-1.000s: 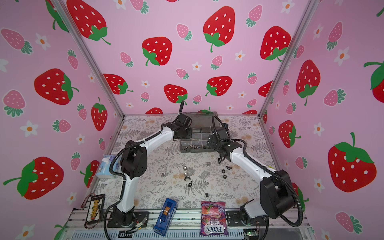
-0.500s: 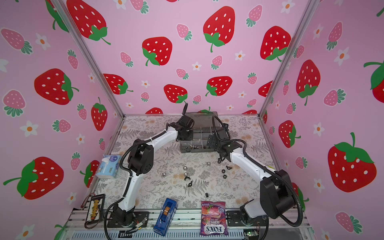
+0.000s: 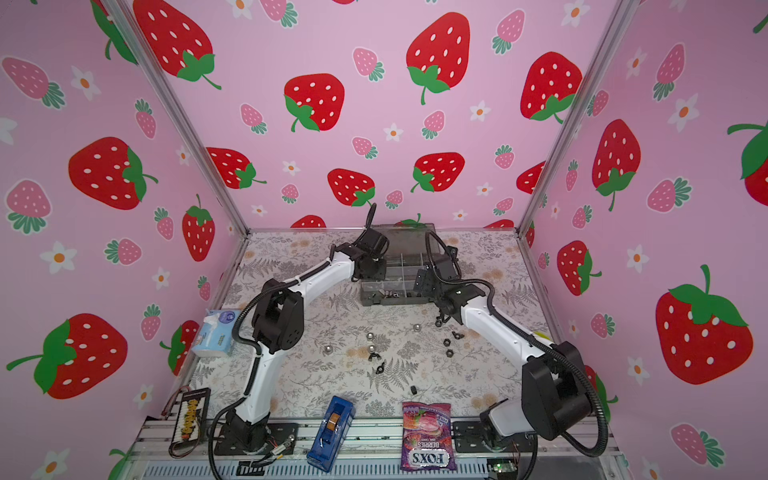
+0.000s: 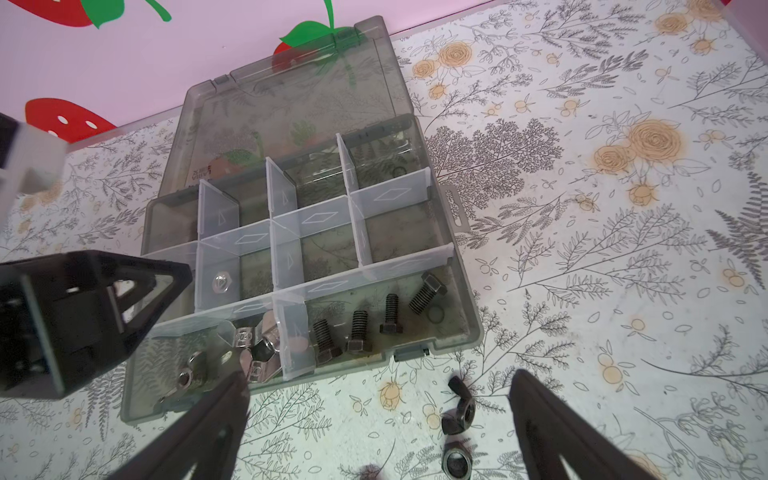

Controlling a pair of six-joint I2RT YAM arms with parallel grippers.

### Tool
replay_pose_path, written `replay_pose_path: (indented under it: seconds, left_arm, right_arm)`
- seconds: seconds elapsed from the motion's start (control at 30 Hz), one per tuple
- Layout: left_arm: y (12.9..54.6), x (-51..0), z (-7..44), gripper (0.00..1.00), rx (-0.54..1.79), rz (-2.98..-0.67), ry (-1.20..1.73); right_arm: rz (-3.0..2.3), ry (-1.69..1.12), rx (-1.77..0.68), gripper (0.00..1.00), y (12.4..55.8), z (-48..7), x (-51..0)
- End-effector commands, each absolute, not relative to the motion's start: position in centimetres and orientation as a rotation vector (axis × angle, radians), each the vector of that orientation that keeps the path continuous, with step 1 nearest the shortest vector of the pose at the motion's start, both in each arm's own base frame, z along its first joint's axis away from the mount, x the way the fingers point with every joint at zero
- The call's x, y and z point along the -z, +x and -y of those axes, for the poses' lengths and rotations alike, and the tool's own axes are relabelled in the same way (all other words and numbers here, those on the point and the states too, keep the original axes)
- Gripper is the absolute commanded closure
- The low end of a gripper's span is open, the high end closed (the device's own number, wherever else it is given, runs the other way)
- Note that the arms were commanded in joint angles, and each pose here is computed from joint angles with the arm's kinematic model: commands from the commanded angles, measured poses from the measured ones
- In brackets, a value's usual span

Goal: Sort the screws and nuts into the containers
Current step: 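Move the left gripper back over another silver hex nut in the pile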

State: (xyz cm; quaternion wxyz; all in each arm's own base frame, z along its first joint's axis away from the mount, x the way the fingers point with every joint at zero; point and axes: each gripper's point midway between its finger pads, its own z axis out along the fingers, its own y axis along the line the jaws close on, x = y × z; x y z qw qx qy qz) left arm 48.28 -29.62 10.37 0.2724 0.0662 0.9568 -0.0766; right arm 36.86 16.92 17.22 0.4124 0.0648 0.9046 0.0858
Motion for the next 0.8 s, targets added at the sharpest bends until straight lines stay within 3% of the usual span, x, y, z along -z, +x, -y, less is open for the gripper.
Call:
replay_pose_path:
  seconds: [0.0, 0.33, 0.57, 0.77]
  left_arm:
    - [47.1, -17.0, 29.8, 0.5, 0.233, -2.445, 0.187]
    - [40.3, -20.3, 24.6, 0.36, 0.232, -2.393, 0.086]
    - [33.3, -15.7, 20.7, 0.36, 0.256, -2.503, 0.027]
    - [27.4, -10.6, 17.2, 0.36, 0.146, -2.67, -0.048]
  right_arm:
    - [-2.228, 0.227, -0.195, 0.0, 36.7, -15.6, -18.3]
    - [-2.17, 0.296, -0.162, 0.0, 36.3, -14.1, -19.1]
    - [-2.159, 0.331, -0.147, 0.0, 36.1, -13.5, -18.8]
    - [-2.17, 0.342, -0.137, 0.0, 36.1, -13.4, -18.3]
